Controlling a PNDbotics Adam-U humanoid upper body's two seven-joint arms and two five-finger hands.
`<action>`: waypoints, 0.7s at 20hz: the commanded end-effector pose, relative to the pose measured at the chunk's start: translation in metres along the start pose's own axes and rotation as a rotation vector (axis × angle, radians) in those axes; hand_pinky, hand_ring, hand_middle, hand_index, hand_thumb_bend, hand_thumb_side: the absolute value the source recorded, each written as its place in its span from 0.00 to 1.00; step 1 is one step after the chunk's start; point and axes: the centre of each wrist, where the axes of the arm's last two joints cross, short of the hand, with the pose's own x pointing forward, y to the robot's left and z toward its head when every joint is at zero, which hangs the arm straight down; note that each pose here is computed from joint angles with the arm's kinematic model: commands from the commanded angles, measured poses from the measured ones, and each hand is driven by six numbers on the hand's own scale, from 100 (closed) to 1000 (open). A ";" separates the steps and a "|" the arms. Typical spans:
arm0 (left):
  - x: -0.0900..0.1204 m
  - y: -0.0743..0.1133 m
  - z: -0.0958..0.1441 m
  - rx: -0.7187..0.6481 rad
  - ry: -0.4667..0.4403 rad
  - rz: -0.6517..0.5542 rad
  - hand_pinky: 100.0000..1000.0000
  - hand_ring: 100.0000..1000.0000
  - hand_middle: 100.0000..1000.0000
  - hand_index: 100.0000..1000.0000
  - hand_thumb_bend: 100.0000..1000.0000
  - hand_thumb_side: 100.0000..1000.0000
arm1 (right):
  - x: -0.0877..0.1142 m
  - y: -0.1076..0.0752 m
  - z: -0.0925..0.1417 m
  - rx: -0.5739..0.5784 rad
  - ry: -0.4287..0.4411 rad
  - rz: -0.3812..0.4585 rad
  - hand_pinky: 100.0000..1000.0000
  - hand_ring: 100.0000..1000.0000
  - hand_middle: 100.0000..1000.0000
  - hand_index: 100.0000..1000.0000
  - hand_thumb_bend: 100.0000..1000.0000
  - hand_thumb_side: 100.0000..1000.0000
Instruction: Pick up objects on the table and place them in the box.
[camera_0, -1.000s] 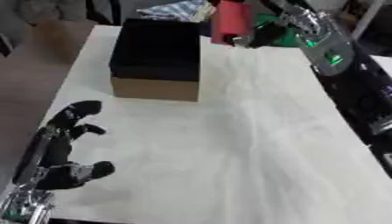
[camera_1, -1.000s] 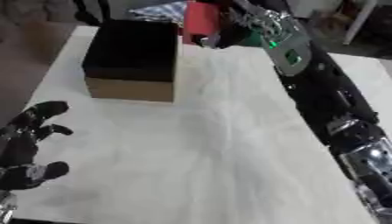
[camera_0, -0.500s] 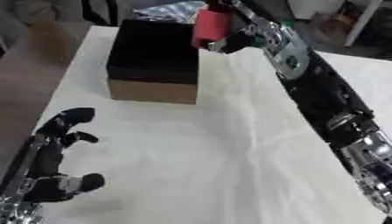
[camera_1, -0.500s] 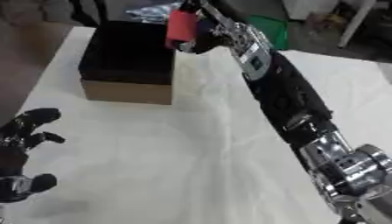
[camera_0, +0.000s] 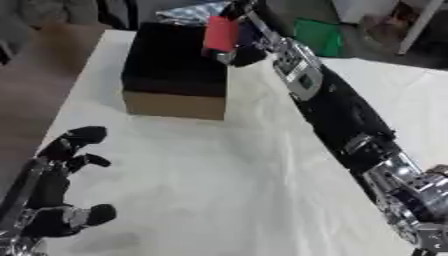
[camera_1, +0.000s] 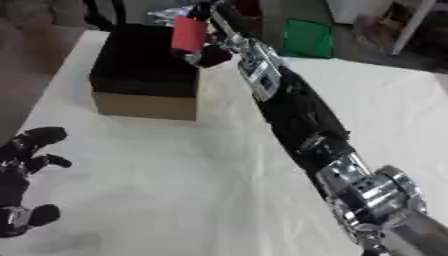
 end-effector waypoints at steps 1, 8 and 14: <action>0.008 -0.001 -0.007 -0.013 -0.036 0.000 0.57 0.86 0.75 0.71 1.00 0.32 | 0.007 0.003 -0.005 -0.021 -0.014 0.008 0.91 0.75 0.53 0.69 0.09 0.00; 0.009 -0.002 -0.008 -0.017 -0.039 0.004 0.57 0.86 0.75 0.71 1.00 0.32 | 0.013 0.018 -0.005 -0.010 -0.043 0.012 0.92 0.80 0.69 0.79 0.25 0.09; 0.009 -0.001 -0.008 -0.016 -0.040 0.005 0.57 0.85 0.75 0.71 1.00 0.32 | 0.017 0.020 -0.005 0.089 -0.129 0.085 0.96 0.87 0.86 0.88 0.55 0.20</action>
